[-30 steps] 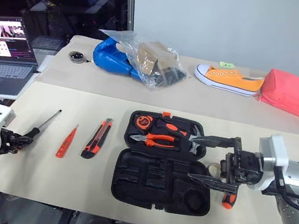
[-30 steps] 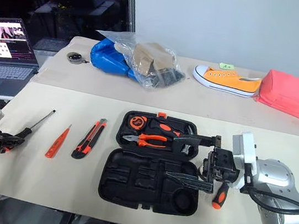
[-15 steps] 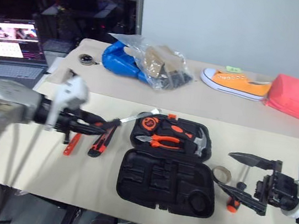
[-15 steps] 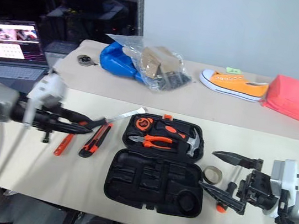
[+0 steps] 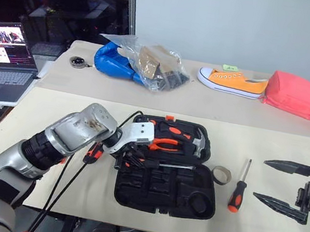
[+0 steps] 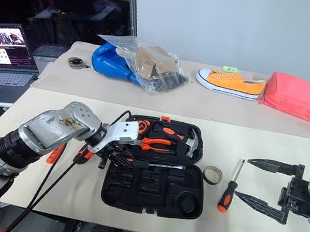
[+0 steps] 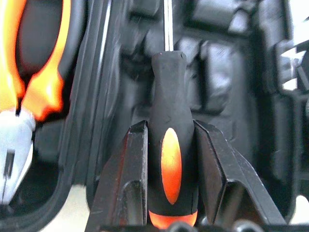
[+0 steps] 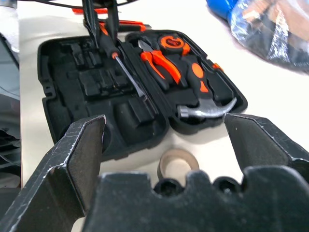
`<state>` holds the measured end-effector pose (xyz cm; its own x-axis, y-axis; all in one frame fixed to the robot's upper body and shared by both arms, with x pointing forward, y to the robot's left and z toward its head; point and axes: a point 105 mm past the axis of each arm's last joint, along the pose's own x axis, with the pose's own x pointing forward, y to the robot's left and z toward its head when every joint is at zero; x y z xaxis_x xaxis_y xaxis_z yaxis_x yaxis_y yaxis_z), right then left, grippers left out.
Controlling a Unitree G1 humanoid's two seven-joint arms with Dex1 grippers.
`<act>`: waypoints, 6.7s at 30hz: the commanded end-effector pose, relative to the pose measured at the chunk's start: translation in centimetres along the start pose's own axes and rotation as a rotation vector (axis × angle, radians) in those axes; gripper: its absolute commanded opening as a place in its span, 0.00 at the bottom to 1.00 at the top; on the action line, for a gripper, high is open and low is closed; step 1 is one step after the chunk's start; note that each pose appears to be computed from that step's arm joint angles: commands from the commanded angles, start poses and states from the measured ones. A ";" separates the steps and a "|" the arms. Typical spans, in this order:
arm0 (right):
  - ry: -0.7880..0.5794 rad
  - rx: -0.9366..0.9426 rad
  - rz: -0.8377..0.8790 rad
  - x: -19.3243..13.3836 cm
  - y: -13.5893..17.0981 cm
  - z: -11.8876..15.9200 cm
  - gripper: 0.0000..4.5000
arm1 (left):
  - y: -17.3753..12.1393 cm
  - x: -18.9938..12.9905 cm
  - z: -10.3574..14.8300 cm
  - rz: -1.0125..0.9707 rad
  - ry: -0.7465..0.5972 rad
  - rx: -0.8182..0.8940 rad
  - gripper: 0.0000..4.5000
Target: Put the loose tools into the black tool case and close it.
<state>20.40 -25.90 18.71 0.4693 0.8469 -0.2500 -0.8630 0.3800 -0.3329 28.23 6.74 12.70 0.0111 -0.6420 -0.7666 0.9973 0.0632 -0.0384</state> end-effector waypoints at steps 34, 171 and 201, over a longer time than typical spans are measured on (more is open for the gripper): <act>-0.073 -0.056 0.113 2.5 0.3 3.2 1.00 | 1.9 1.3 -0.4 0.346 -0.429 0.035 0.00; 0.382 -0.212 0.153 15.9 6.5 -9.1 0.01 | -7.3 -9.8 -5.1 0.193 -0.708 0.069 0.90; -0.262 0.004 0.266 11.1 3.0 8.1 1.00 | -2.7 -13.2 -17.5 0.985 -0.186 -0.888 0.90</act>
<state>21.67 -12.27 21.84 0.1628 0.9832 -0.0828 -0.9581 0.1374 -0.2514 23.96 27.79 11.56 0.7614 -0.1857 -0.6211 0.2164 0.9760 -0.0265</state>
